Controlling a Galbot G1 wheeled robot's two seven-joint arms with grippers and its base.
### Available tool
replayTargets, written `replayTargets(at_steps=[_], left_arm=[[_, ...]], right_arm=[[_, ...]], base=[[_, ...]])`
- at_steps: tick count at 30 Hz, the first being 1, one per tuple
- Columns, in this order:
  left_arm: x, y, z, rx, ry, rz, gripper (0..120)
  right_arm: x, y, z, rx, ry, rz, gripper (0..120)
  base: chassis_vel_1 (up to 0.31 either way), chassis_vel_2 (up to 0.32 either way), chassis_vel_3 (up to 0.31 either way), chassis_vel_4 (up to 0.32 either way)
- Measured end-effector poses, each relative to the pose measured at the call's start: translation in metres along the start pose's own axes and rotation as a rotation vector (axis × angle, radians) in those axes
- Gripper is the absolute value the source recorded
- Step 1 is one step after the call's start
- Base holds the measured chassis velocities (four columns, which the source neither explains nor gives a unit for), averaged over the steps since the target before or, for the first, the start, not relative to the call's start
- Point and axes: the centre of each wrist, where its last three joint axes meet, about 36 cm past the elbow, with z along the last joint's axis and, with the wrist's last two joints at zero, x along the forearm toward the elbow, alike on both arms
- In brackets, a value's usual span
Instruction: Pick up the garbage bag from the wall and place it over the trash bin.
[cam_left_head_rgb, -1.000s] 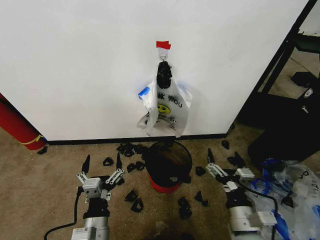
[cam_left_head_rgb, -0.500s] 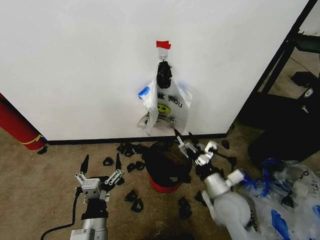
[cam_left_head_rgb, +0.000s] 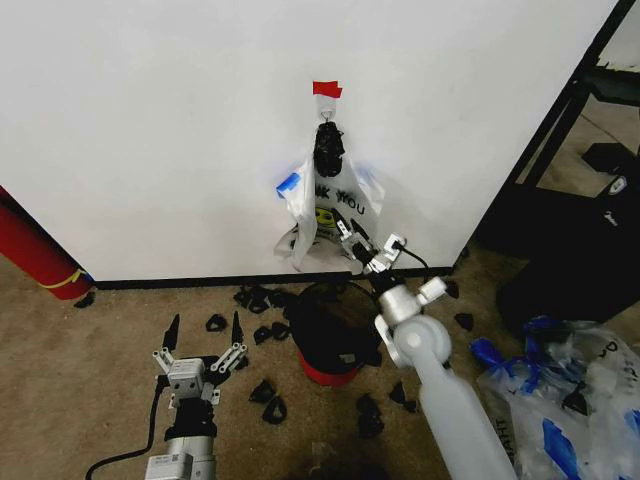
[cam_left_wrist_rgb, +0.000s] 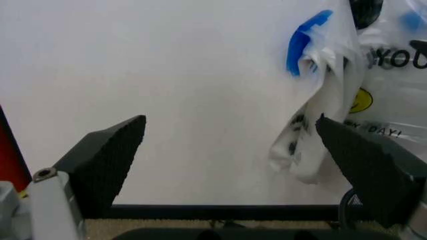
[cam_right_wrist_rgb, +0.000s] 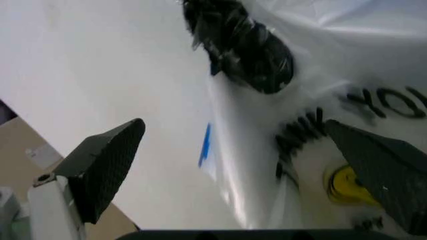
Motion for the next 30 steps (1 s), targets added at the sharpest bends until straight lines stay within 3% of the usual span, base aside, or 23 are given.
replayTargets(at_steps=[11,19,30], left_arm=[[-0.001,0.003,-0.002,-0.004,0.000,0.008,100],[0.001,0.001,0.001,0.008,0.002,-0.006,100],[-0.002,0.003,0.000,0.010,-0.007,-0.007,100]], right_arm=[[-0.052,-0.019,-0.005,0.042,0.013,-0.005,100],[-0.077,-0.013,0.006,0.051,0.001,0.002,100],[-0.084,-0.014,0.004,0.058,-0.004,0.011,98]], base=[[0.000,0.000,0.000,0.000],[0.000,0.000,0.000,0.000],[0.000,0.000,0.000,0.000]])
